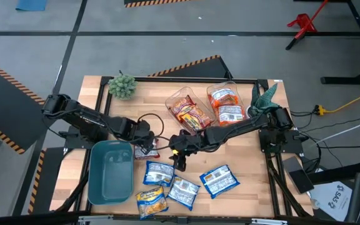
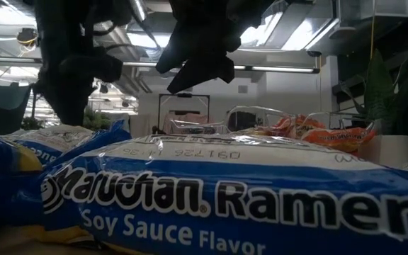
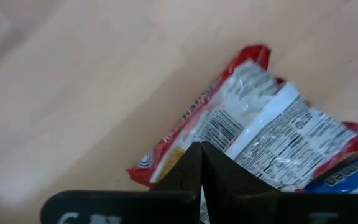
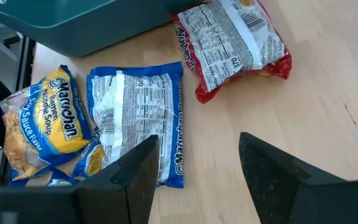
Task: Sort Maruchan noodles
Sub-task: Put the red noodle pack into the left transparent bin
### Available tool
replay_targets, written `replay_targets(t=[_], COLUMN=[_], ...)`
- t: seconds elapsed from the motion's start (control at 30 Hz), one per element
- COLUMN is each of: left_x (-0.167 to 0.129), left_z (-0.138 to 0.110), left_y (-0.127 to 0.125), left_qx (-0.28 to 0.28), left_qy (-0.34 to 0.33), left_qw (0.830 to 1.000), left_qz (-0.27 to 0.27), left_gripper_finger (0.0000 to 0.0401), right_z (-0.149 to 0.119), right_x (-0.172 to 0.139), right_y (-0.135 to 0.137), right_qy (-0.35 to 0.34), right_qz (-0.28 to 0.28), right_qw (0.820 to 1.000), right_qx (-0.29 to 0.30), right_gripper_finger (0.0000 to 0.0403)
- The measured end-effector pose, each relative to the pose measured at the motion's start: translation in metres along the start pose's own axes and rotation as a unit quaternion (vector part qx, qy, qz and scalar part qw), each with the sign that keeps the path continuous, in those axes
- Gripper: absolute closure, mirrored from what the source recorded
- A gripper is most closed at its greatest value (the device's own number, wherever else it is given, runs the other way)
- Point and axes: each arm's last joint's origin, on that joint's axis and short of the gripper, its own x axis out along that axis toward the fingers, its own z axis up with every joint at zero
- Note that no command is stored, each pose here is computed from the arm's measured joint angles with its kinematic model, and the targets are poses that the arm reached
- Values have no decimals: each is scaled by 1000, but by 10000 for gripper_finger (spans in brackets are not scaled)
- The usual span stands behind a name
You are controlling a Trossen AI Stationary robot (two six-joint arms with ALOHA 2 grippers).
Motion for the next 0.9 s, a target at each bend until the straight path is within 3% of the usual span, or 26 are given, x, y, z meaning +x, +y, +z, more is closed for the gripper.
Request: replay_targets(t=[0.27,0.57,0.7,0.9], left_x=[27,33,41,58], left_z=[-4,10,17,27], left_y=[-10,-33,-38,-44], left_qx=[25,14,16,27], left_qy=[34,-23,-32,-28], left_qw=[999,996,994,992], left_qz=[27,-83,-99,-123], left_gripper_finger=[401,401,401,401], right_z=[0,0,-7,-23], right_x=[0,0,0,-3], right_y=[2,3,7,24], right_qy=[-3,3,25,35], right_qz=[4,16,4,-44], right_qw=[1000,999,999,998], right_qx=[8,35,47,15], right_gripper_finger=[198,198,198,198])
